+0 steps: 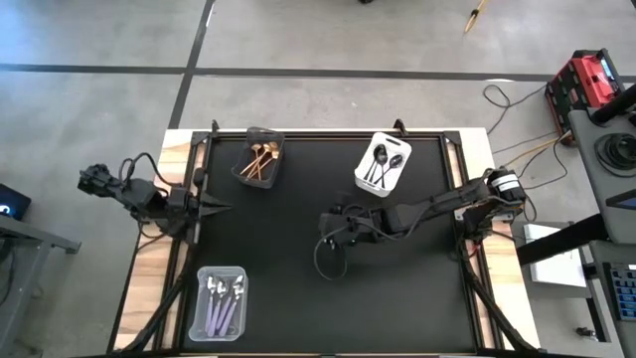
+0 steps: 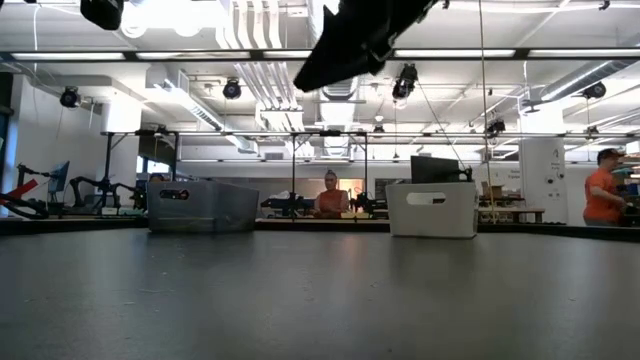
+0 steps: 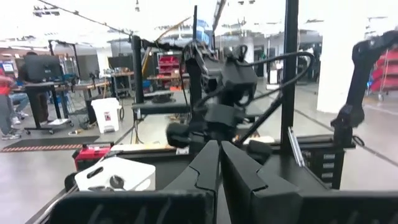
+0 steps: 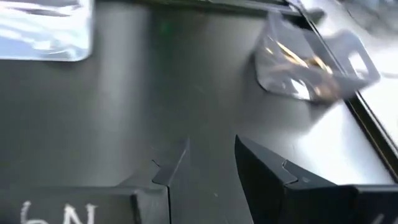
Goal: Sort silverware by color (type)
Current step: Return to Home Position
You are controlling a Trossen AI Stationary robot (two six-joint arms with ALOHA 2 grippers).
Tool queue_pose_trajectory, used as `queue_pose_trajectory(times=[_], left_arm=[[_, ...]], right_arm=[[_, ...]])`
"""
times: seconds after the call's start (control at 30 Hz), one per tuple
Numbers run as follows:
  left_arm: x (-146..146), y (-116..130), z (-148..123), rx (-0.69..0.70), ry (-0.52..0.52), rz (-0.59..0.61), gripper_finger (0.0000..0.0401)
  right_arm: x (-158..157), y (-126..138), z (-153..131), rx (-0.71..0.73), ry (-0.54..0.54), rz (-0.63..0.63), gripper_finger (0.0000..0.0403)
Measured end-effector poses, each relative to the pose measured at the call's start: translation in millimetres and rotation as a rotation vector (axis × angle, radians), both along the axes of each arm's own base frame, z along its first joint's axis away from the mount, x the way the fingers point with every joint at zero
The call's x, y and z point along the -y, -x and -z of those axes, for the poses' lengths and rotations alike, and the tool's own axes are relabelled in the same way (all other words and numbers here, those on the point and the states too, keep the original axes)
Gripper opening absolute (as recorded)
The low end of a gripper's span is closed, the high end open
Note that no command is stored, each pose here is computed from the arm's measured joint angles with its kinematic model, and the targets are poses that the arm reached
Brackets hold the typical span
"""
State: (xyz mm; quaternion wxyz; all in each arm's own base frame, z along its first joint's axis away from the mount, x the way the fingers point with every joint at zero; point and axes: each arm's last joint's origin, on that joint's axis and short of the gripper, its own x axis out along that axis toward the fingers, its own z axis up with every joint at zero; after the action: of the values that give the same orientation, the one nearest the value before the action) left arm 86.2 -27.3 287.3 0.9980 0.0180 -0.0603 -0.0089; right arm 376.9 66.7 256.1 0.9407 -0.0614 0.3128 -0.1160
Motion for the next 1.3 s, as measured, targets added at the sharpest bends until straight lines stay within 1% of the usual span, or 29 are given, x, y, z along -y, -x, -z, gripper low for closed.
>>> queue_pose_trajectory(times=[0.1, 0.27, 0.4, 0.5, 0.7, 0.87, 1.07, 1.3], left_arm=[[-1, 1, -3, 0.014, 0.008, -0.008, 0.0], [-3, 2, -7, 0.035, 0.053, -0.068, 0.0], [-3, 1, -8, 0.041, 0.057, -0.071, 0.0], [-2, -1, -8, 0.038, 0.056, -0.072, 0.0], [1, -7, -5, 0.009, 0.041, -0.072, 0.0], [3, -12, -6, 0.014, 0.035, -0.075, 0.0], [6, -17, -6, 0.005, 0.01, -0.078, 0.0], [6, -18, -7, 0.014, -0.001, -0.09, 0.0]], right_arm=[[-4, -2, -2, 0.01, 0.029, -0.079, 0.0121], [-4, -4, -4, 0.009, 0.046, -0.193, 0.0121], [-5, -3, -8, 0.032, 0.083, -0.262, 0.0121], [-4, 1, -13, 0.041, 0.108, -0.28, 0.0121], [2, 20, -19, 0.07, 0.151, -0.302, 0.0121], [12, 38, -20, 0.127, 0.142, -0.293, 0.0121], [26, 61, -21, 0.245, 0.103, -0.326, 0.0121], [41, 90, -22, 0.304, 0.088, -0.28, 0.0121]])
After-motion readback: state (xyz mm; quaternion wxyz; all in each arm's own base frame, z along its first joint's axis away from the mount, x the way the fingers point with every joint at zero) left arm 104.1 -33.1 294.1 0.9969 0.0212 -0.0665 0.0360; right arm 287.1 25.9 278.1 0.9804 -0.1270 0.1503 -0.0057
